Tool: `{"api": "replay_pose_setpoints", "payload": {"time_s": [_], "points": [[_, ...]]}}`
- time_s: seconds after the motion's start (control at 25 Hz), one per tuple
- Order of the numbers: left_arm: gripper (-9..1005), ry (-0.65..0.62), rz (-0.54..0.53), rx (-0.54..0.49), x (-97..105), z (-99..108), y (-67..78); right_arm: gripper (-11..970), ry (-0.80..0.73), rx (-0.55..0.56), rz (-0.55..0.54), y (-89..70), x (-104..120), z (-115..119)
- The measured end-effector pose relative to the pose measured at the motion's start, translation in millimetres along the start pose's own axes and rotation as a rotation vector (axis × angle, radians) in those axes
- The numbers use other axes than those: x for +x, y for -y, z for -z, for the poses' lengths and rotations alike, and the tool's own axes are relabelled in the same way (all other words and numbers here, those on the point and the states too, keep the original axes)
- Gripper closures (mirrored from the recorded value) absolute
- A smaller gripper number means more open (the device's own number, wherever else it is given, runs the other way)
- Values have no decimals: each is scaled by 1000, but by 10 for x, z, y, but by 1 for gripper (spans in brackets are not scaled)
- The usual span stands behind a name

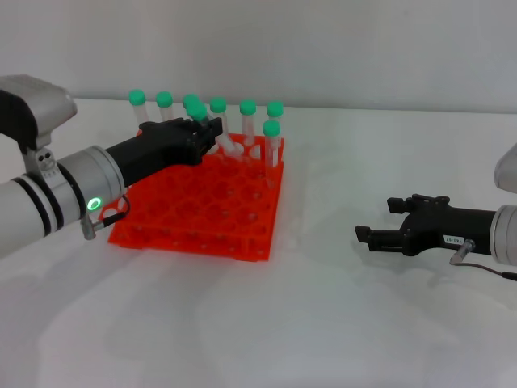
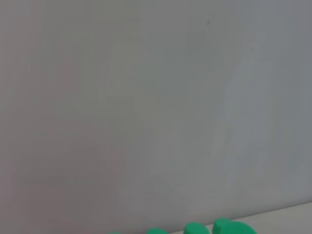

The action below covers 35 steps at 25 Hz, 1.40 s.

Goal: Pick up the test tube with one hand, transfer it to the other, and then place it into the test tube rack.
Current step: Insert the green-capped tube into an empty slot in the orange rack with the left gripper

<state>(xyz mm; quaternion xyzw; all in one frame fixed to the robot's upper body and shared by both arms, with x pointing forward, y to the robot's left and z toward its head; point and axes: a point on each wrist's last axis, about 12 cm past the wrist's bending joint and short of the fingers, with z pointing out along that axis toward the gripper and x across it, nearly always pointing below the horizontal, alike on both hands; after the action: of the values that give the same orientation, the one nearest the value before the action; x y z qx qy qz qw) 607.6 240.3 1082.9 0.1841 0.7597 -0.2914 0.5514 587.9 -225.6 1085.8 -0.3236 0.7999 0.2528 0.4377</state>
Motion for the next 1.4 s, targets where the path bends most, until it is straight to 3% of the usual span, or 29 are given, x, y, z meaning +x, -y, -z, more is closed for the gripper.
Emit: {"api": "replay_pose_setpoints", "payload": {"time_s": [1.4], "points": [[764,-110,-1,-7,-16,-235,38,102,-13,6,-3,45,-47,-85]]}}
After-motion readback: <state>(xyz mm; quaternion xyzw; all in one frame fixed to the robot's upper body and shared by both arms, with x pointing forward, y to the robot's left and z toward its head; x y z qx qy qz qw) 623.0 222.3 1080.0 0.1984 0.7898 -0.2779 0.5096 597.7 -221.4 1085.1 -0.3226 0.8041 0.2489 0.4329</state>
